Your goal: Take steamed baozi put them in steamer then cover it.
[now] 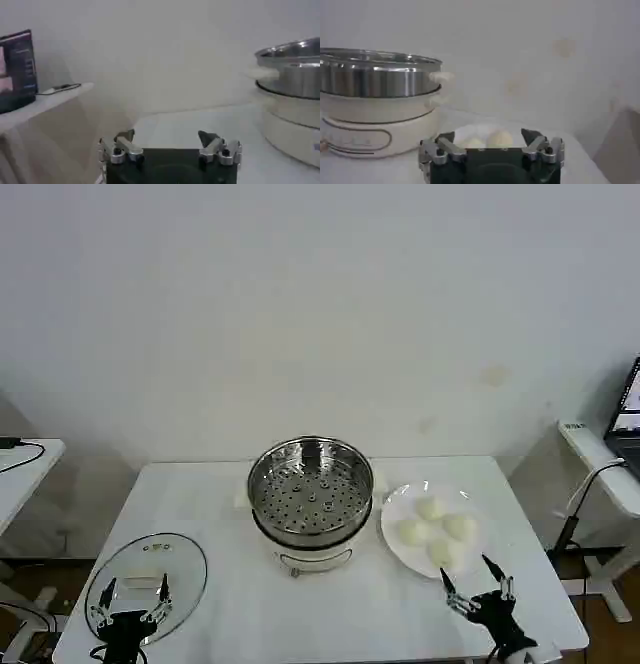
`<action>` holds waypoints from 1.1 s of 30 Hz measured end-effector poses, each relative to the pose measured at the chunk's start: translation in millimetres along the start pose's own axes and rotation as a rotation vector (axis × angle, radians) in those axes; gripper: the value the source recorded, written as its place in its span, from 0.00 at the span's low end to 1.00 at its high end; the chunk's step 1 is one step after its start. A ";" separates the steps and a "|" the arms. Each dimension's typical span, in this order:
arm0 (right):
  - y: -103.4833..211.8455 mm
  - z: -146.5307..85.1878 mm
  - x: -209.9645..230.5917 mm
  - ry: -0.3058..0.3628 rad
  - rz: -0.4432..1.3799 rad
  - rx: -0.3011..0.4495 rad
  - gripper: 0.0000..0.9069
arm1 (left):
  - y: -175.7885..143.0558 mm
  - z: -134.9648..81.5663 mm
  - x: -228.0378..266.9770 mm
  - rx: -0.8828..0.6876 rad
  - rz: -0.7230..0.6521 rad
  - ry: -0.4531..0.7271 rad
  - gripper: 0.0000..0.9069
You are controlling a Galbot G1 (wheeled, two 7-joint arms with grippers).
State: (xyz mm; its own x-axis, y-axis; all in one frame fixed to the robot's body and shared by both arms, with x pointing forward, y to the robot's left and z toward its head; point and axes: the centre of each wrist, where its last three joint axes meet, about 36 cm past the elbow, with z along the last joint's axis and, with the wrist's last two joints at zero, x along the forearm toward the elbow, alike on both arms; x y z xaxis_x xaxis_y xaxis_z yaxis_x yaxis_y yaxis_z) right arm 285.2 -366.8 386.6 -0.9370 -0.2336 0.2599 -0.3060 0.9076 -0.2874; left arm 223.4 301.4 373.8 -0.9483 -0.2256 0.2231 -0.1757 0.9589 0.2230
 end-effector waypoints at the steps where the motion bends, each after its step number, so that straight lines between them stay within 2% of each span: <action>1: -9.1 -3.6 -4.3 0.014 -0.017 0.034 1.00 | -0.9 -0.7 0.8 -0.006 0.004 0.006 1.00; 7: -67.5 -31.7 -38.1 0.087 -0.145 0.272 1.00 | -3.2 -1.3 2.1 -0.057 0.029 0.040 1.00; 11: -103.6 -55.1 -71.5 0.141 -0.259 0.440 1.00 | -1.4 -4.0 3.5 -0.100 0.051 0.044 1.00; 17: -147.1 -94.6 -128.8 0.222 -0.410 0.649 1.00 | 0.1 -10.2 3.9 -0.138 0.065 0.041 1.00; 26: -179.0 -138.4 -207.4 0.368 -0.620 0.866 1.00 | 3.4 -8.5 4.4 -0.171 0.073 0.048 1.00; 33: -181.3 -154.4 -257.2 0.472 -0.733 0.944 1.00 | 8.0 -11.8 2.9 -0.194 0.073 0.040 1.00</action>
State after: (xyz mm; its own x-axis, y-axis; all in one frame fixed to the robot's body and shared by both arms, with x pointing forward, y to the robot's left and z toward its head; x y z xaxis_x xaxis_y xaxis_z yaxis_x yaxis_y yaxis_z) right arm 607.7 -417.4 514.1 -0.4087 -0.2497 0.8779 -0.9039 -0.0227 -0.4272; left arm 222.3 306.4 387.4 -0.9447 -0.1668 0.2824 -0.0485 0.9226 0.3827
